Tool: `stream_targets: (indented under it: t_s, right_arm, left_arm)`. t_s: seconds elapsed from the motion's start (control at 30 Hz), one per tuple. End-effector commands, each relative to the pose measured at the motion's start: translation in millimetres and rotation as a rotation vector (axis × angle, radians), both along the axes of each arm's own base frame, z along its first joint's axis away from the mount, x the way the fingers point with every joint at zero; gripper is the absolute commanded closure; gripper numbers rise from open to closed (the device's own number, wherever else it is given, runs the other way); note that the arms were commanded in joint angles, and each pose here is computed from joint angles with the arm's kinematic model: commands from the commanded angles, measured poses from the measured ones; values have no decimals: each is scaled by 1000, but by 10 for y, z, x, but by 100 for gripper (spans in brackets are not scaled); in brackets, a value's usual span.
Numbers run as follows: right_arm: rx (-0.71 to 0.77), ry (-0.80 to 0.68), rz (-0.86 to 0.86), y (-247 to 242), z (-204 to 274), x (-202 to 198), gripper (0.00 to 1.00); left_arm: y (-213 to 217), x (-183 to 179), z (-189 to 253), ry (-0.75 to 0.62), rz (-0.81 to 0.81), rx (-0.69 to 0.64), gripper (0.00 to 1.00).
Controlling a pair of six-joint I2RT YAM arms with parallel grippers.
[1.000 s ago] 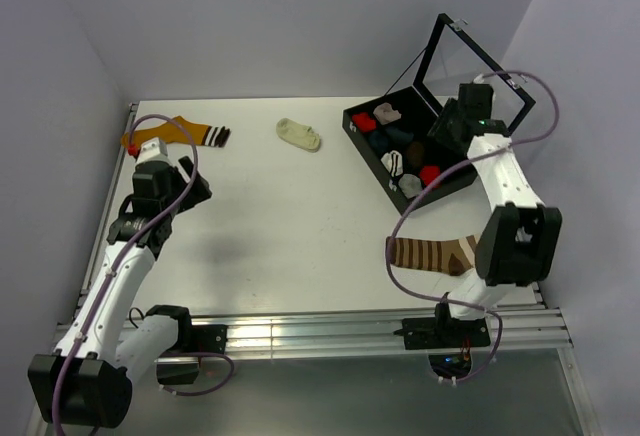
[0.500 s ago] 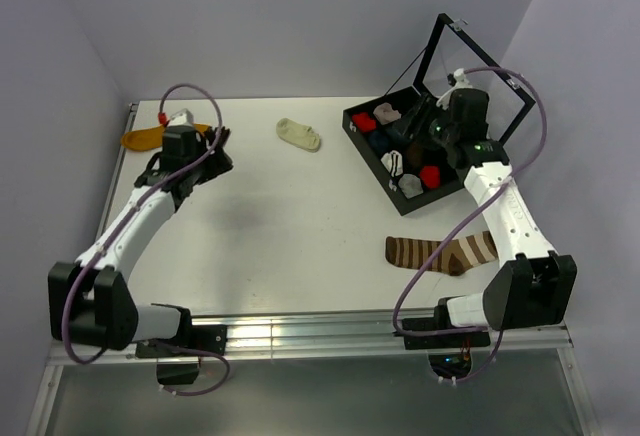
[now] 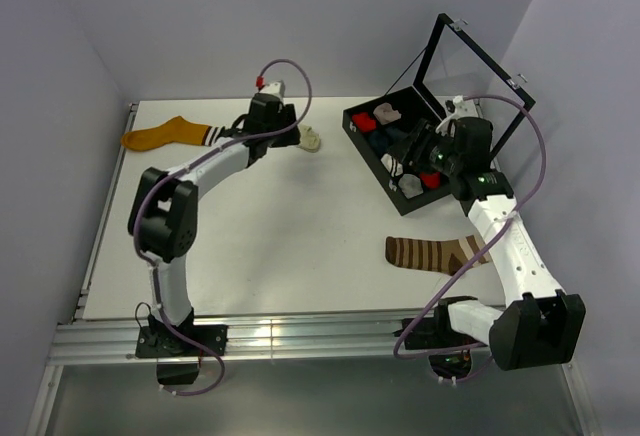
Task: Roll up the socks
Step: Move the sock to the center of the board.
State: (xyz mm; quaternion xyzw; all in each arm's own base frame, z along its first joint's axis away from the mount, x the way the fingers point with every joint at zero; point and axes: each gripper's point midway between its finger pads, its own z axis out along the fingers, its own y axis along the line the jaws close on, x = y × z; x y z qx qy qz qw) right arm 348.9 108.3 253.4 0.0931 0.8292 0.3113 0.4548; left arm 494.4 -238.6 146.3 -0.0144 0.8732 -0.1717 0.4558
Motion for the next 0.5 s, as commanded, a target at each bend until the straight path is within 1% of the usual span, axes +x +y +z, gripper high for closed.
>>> stream_targets:
  t_s: [0.0,0.03,0.07,0.1,0.13,0.17,0.2,0.23,0.27,0.43,0.47]
  right_arm:
    - [17,-16,69,121,-9,-131,41]
    - [12,3,78,128,-79,-171,41]
    - [10,9,87,142,-100,-196,41]
    - [14,14,102,161,-109,-226,41]
    - [8,25,111,167,-150,-262,41]
    - [7,26,120,181,-156,-285,41]
    - [4,29,128,189,-172,-303,41]
    - [-1,39,137,192,-207,-333,41]
    - [-2,40,146,203,-215,-353,41]
    - [-12,72,178,241,-330,-454,41]
    - [-15,74,179,240,-336,-458,41]
  left_arm:
    - [-365,259,195,-123,-100,15,42]
    - [-442,338,268,-151,-109,5,43]
    - [-523,369,91,-129,-133,11,45]
    - [-582,392,49,-127,-146,10,48]
    - [-648,456,108,-144,-157,-2,50]
    - [-704,485,-71,-119,-174,4,53]
    - [-722,525,-108,-118,-174,7,55]
    - [-788,574,-70,-128,-192,-6,56]
    - [-824,598,-233,-105,-199,0,57]
    - [-901,758,-615,-63,-208,28,57]
    - [-904,745,-705,-38,-212,34,57]
